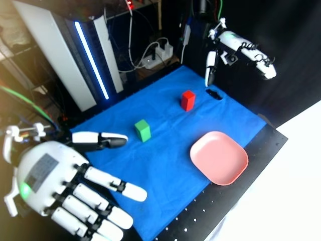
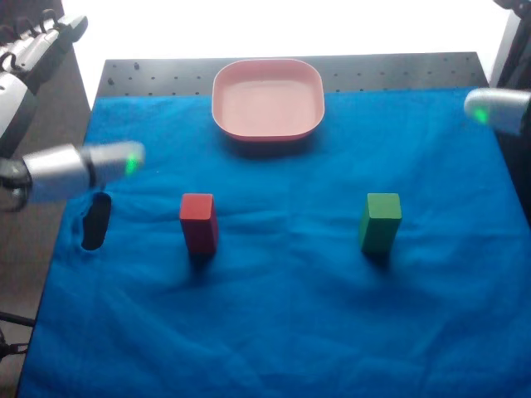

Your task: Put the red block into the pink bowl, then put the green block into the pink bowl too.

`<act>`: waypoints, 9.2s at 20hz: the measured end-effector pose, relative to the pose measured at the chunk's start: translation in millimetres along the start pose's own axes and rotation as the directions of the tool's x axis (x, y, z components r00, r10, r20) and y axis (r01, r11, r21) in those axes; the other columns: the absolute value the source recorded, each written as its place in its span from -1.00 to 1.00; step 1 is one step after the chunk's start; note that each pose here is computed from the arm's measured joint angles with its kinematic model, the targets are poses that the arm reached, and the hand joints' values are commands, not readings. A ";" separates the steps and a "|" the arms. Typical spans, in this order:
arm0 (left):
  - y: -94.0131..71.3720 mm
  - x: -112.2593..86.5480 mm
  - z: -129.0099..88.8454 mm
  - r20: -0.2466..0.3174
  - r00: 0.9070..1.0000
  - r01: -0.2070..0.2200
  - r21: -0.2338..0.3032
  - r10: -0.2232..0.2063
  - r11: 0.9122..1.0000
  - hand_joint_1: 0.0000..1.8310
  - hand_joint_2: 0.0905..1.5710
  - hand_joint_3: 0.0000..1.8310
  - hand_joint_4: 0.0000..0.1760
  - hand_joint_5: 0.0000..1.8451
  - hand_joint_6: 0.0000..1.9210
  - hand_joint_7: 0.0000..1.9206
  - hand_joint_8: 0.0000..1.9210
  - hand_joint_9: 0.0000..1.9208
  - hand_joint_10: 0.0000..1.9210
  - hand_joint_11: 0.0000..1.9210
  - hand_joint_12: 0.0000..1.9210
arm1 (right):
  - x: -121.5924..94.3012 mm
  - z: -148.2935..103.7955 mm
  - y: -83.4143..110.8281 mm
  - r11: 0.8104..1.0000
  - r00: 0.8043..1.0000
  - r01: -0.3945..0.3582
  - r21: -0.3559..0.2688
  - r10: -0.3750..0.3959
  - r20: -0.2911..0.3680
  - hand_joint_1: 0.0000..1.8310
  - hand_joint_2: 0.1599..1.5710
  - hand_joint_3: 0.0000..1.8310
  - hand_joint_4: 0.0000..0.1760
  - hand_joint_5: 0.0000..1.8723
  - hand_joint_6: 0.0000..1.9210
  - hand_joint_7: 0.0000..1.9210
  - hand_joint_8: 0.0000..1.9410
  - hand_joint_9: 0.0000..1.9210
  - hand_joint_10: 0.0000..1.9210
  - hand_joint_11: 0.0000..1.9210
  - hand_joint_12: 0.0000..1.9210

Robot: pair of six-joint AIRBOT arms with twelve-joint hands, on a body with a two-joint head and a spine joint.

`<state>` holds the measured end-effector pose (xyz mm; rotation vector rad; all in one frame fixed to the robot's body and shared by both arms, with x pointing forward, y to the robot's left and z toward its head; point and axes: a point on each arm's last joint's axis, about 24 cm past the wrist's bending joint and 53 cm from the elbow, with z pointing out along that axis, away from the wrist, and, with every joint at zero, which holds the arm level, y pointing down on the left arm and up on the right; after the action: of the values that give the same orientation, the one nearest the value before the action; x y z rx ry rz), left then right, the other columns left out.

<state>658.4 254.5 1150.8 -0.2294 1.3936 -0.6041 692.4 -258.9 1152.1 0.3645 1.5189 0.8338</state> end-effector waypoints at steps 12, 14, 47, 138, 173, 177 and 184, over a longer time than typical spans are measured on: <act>-10.3 11.6 -4.1 -0.043 0.994 0.107 0.064 -0.104 0.992 -0.74 0.12 -1.00 -0.42 -0.97 -1.00 -0.92 -1.00 -0.86 -0.99 -1.00 -0.47 | 4.8 0.6 0.2 1.000 1.000 -0.010 0.000 0.010 -0.004 -0.77 0.10 -1.00 -0.09 -0.89 -0.99 -0.88 -0.99 -0.92 -0.99 -1.00 -0.82; -21.5 19.3 -6.9 -0.081 0.990 0.120 0.110 -0.111 0.987 -0.66 0.04 -1.00 -0.15 -0.96 -1.00 -0.91 -1.00 -0.83 -0.99 -1.00 -0.45 | 8.3 0.8 0.5 1.000 1.000 -0.014 0.000 0.014 -0.009 -0.77 0.12 -1.00 -0.26 -0.90 -1.00 -0.87 -1.00 -0.91 -1.00 -1.00 -0.81; -38.4 121.2 -34.3 -0.292 0.896 0.369 0.069 -0.335 0.927 0.18 0.01 -1.00 -1.00 -0.28 -0.99 -0.24 -1.00 -0.28 -0.99 -0.65 -0.25 | 22.0 3.7 -1.6 0.999 0.999 -0.041 0.005 0.041 -0.021 -0.74 0.16 -1.00 -0.05 -0.92 -1.00 -0.92 -0.99 -0.98 -1.00 -1.00 -1.00; -54.2 83.6 190.2 -0.203 0.916 0.370 0.087 -0.347 0.925 0.39 0.28 -0.99 -1.00 0.41 -0.84 0.13 0.10 -0.01 0.43 -0.22 0.84 | 69.7 30.0 41.6 0.970 0.976 -0.203 -0.135 0.189 -0.104 -0.82 0.13 -1.00 0.58 -0.90 -1.00 -0.78 -1.00 -0.84 -1.00 -1.00 -0.66; -50.5 51.7 167.3 -0.214 0.927 0.340 0.137 -0.307 0.931 0.00 0.03 -1.00 -1.00 -0.37 -1.00 -0.12 -1.00 -0.09 -0.98 -0.57 -0.11 | 86.6 27.2 40.8 0.966 0.965 -0.236 -0.101 0.221 -0.144 -0.48 -0.06 -1.00 0.24 -0.88 -1.00 -0.82 -0.99 -0.85 -1.00 -1.00 -0.73; -23.7 50.3 144.3 -0.211 0.937 0.305 0.104 -0.279 0.947 0.16 0.14 -1.00 -1.00 -0.30 -1.00 0.04 -0.98 0.02 -0.93 -0.57 0.32 | 116.5 8.8 36.7 0.965 0.947 -0.257 -0.058 0.239 -0.212 -0.45 -0.17 -1.00 0.34 -0.90 -1.00 -0.82 -1.00 -0.85 -1.00 -1.00 -0.67; -14.1 50.0 127.3 -0.205 0.943 0.287 0.102 -0.262 0.953 0.13 0.08 -1.00 -1.00 -0.29 -0.99 0.08 -0.99 0.00 -0.93 -0.63 0.41 | 135.8 -16.7 38.7 0.965 0.935 -0.259 -0.049 0.238 -0.264 -0.51 -0.26 -1.00 -0.18 -0.85 -1.00 -0.80 -1.00 -0.78 -1.00 -1.00 -0.31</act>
<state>780.2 191.7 1138.7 -0.2695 1.5109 -0.9672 646.7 -145.7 1079.1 0.4048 1.6928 1.1778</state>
